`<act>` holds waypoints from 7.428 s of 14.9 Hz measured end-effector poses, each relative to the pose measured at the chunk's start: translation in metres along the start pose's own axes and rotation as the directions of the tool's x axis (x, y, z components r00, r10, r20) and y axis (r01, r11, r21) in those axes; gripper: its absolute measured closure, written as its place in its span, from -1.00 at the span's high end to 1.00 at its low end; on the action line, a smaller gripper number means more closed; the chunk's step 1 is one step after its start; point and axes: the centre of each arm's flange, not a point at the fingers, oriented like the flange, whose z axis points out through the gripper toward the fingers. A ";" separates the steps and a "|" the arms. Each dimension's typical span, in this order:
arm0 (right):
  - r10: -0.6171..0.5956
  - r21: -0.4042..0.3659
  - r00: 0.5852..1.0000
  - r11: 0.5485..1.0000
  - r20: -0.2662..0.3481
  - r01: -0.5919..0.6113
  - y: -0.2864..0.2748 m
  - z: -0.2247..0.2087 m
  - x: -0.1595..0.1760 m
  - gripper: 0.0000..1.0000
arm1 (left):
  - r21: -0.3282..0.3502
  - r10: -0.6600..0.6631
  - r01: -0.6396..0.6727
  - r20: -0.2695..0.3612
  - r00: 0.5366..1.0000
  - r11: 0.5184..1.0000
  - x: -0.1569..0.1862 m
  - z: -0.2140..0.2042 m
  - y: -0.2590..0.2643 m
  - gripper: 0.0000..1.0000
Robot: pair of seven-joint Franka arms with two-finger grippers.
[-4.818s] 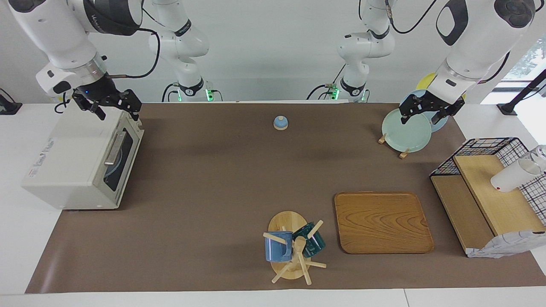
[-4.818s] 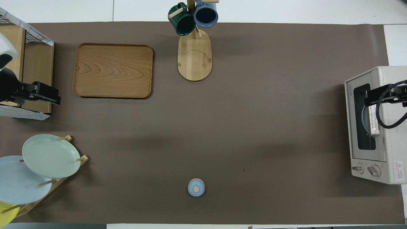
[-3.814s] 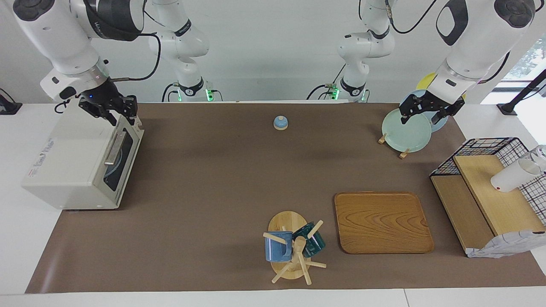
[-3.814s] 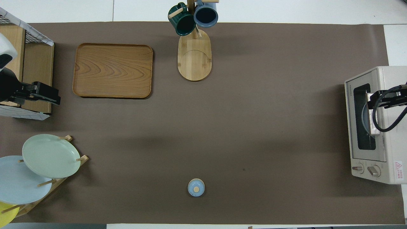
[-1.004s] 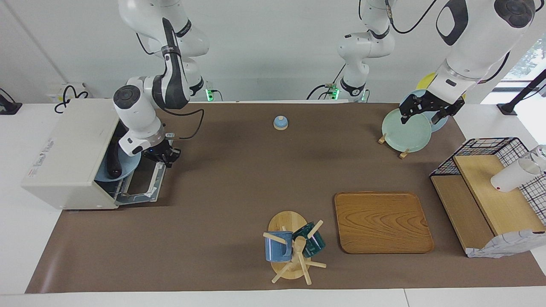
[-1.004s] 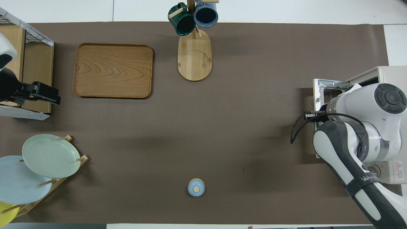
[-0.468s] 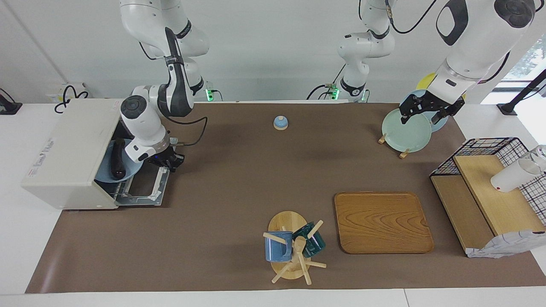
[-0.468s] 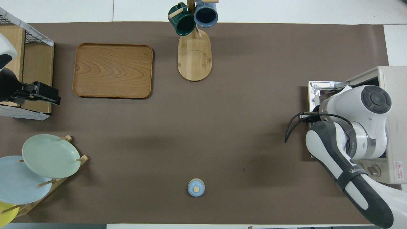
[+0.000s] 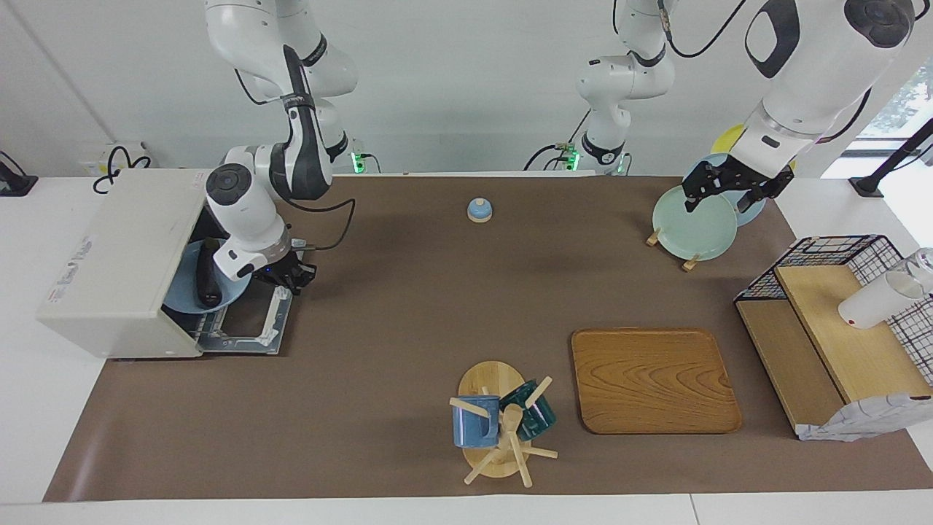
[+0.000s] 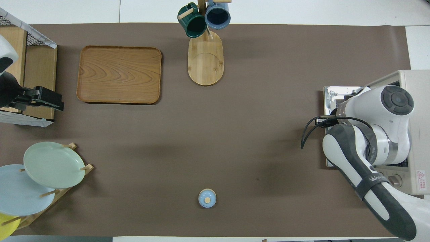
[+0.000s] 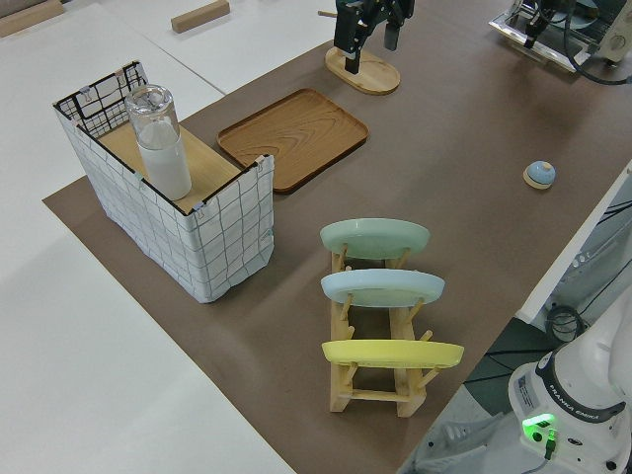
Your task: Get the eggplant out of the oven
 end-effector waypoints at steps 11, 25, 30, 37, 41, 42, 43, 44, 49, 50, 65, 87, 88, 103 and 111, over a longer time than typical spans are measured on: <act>0.079 -0.025 0.994 0.997 0.082 -0.077 0.063 -0.048 0.007 -0.37 | 0.000 0.000 0.000 0.000 1.000 1.000 0.000 0.000 0.000 1.00; -0.018 -0.008 0.996 1.000 0.085 0.019 0.097 -0.022 -0.008 -0.44 | 0.000 0.000 0.000 0.000 1.000 1.000 0.000 0.000 0.000 1.00; -0.019 -0.007 0.996 1.000 0.085 0.019 0.096 -0.022 -0.012 -0.56 | 0.000 0.000 0.000 0.000 1.000 1.000 0.000 0.000 0.000 1.00; -0.037 -0.006 0.995 0.999 0.096 0.038 0.087 -0.043 -0.008 -0.45 | 0.000 0.000 0.000 0.000 1.000 1.000 0.000 0.000 0.000 1.00; -0.056 -0.007 0.995 0.998 0.085 0.057 0.076 -0.054 -0.005 -0.46 | 0.000 0.000 0.000 0.000 1.000 1.000 0.000 0.000 0.000 1.00; -0.062 -0.007 0.994 0.998 0.085 0.063 0.073 -0.053 -0.005 -0.44 | 0.000 0.000 0.000 0.000 1.000 1.000 0.000 0.000 0.000 1.00; -0.066 -0.008 0.995 0.998 0.080 0.066 0.071 -0.051 -0.005 -0.44 | 0.000 0.000 0.000 0.000 1.000 1.000 0.000 0.000 0.000 1.00; -0.068 -0.009 0.996 0.998 0.065 0.069 0.070 -0.045 -0.006 -0.45 | 0.000 0.000 0.000 0.000 1.000 1.000 0.000 0.000 0.000 1.00; -0.070 -0.010 0.997 0.997 0.041 0.071 0.069 -0.023 -0.014 -0.44 | 0.000 0.000 0.000 0.000 1.000 1.000 0.000 0.000 0.000 1.00; -0.070 -0.010 0.997 0.997 0.039 0.071 0.069 -0.023 -0.015 -0.44 | 0.000 0.000 0.000 0.000 1.000 1.000 0.000 0.000 0.000 1.00; -0.172 -0.041 0.984 0.984 0.047 0.174 -0.091 -0.103 -0.005 -0.96 | 0.000 0.000 0.000 0.000 1.000 1.000 0.000 0.000 0.000 1.00; 0.040 -0.003 0.998 0.999 -0.042 -0.041 -0.491 -0.027 -0.079 -0.96 | 0.000 0.000 0.000 0.000 1.000 1.000 0.000 0.000 0.000 1.00; 0.055 0.027 0.998 0.998 -0.041 -0.054 -0.490 -0.025 -0.075 -0.85 | 0.000 0.000 0.000 0.000 1.000 1.000 0.000 0.000 0.000 1.00; -0.055 -0.034 0.996 0.998 0.076 0.057 -0.202 -0.091 0.045 -0.48 | 0.003 0.028 -0.028 0.010 1.000 1.000 -0.003 0.000 0.018 1.00; -0.068 -0.103 0.996 0.992 0.056 0.074 -0.079 0.013 0.020 -0.89 | -0.071 -0.231 0.231 0.007 0.973 0.970 -0.021 0.039 0.157 1.00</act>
